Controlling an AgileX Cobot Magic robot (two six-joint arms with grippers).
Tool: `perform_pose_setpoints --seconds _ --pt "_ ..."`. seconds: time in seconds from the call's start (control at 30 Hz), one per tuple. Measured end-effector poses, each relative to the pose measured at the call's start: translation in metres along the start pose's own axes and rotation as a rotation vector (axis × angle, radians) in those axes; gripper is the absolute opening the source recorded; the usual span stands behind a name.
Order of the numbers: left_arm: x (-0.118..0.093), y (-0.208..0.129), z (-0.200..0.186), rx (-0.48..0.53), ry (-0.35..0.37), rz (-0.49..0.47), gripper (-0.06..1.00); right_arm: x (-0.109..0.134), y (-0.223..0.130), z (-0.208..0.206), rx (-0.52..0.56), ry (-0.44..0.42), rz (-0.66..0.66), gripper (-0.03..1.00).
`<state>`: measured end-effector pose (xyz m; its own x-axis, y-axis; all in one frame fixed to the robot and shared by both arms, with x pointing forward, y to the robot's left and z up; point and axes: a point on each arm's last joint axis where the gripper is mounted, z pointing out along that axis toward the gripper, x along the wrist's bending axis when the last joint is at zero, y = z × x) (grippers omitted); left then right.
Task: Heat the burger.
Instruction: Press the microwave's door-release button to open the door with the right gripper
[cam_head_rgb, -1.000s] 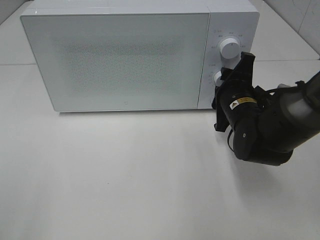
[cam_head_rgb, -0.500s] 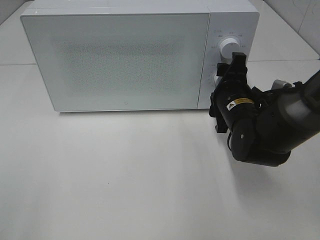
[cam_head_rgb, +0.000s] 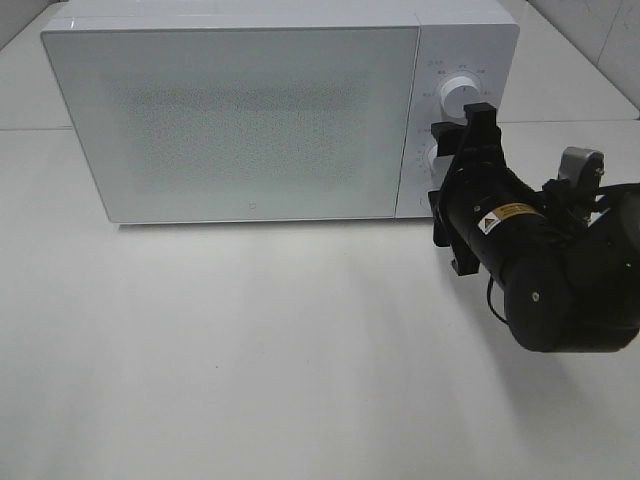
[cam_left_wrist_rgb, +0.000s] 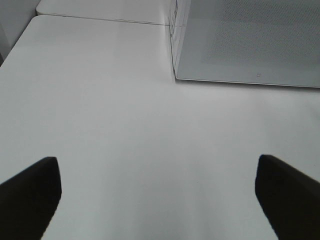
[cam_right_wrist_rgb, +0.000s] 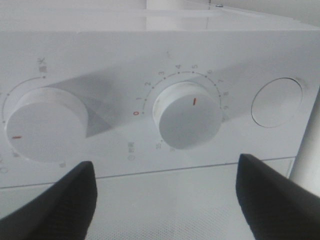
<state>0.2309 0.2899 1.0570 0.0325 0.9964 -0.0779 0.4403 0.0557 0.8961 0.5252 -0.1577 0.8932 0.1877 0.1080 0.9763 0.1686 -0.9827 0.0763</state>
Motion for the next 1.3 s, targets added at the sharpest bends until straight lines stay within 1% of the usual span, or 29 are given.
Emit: perform_pose_setpoints --seconds 0.07,0.27,0.33,0.37,0.43,0.5,0.53,0.6,0.63,0.73,0.8,0.83,0.87,0.9,0.93,0.97,1.0,1.03,1.07,1.1,1.13,1.2,1.23,1.27,1.3 --pt "0.000 0.000 0.000 0.000 0.000 0.000 0.97 0.002 0.005 -0.015 0.009 -0.006 -0.014 0.76" --pt "0.000 0.000 0.000 0.000 0.000 0.000 0.97 0.009 0.011 -0.029 0.017 0.008 -0.075 0.76" --pt "0.000 0.000 0.000 0.000 0.000 0.000 0.97 0.018 0.013 -0.041 0.043 0.041 -0.164 0.76" --pt "0.000 0.000 0.000 0.000 0.000 0.000 0.97 0.018 0.013 -0.041 0.043 0.041 -0.164 0.76" --pt "0.000 0.000 0.000 0.000 0.000 0.000 0.97 0.027 0.014 -0.047 0.051 0.078 -0.237 0.76" --pt "0.000 0.000 0.000 0.000 0.000 0.000 0.97 0.030 0.014 -0.048 0.056 0.090 -0.259 0.76" --pt "0.000 0.000 0.000 0.000 0.000 0.000 0.97 0.036 0.014 -0.051 0.065 0.119 -0.310 0.76" --pt "0.000 0.000 0.000 0.000 0.000 0.000 0.97 0.039 0.013 -0.052 0.069 0.130 -0.331 0.76" --pt "0.000 0.000 0.000 0.000 0.000 0.000 0.97 0.043 0.013 -0.053 0.072 0.142 -0.375 0.76" --pt "0.000 0.000 0.000 0.000 0.000 0.000 0.97 0.045 0.013 -0.054 0.074 0.147 -0.400 0.76" --pt "0.000 0.000 0.000 0.000 0.000 0.000 0.97 0.050 0.014 -0.059 0.092 0.124 -0.508 0.76" --pt "0.000 0.000 0.000 0.000 0.000 0.000 0.97 0.050 0.014 -0.059 0.092 0.124 -0.508 0.76" --pt "0.000 0.000 0.000 0.000 0.000 0.000 0.97 0.051 0.014 -0.060 0.098 0.116 -0.547 0.76" --pt "0.000 0.000 0.000 0.000 0.000 0.000 0.97 0.053 0.014 -0.063 0.113 0.098 -0.621 0.76" --pt "0.000 0.000 0.000 0.000 0.000 0.000 0.97 0.053 0.014 -0.063 0.113 0.098 -0.621 0.76" --pt "0.000 0.000 0.000 0.000 0.000 0.000 0.97 0.054 0.014 -0.065 0.122 0.089 -0.662 0.76" --pt "0.000 0.000 0.000 0.000 0.000 0.000 0.97 0.057 0.014 -0.069 0.142 0.074 -0.748 0.76" --pt "0.000 0.000 0.000 0.000 0.000 0.000 0.97 0.057 0.014 -0.069 0.142 0.074 -0.748 0.76" --pt "0.000 0.000 0.000 0.000 0.000 0.000 0.97 0.059 0.016 -0.072 0.159 0.056 -0.818 0.76" --pt "0.000 0.000 0.000 0.000 0.000 0.000 0.97 0.060 0.018 -0.074 0.167 0.042 -0.852 0.76" --pt "0.000 0.000 0.000 0.000 0.000 0.000 0.97 0.060 0.018 -0.074 0.167 0.042 -0.852 0.76" --pt "0.000 0.000 0.000 0.000 0.000 0.000 0.97 0.065 0.028 -0.078 0.180 -0.002 -0.941 0.76" --pt "0.000 0.000 0.000 0.000 0.000 0.000 0.97 0.065 0.028 -0.078 0.180 -0.002 -0.941 0.76" --pt "0.000 0.000 0.000 0.000 0.000 0.000 0.97 0.072 0.036 -0.081 0.189 -0.022 -1.014 0.76" --pt "0.000 0.000 0.000 0.000 0.000 0.000 0.97 0.072 0.036 -0.081 0.189 -0.022 -1.014 0.76"
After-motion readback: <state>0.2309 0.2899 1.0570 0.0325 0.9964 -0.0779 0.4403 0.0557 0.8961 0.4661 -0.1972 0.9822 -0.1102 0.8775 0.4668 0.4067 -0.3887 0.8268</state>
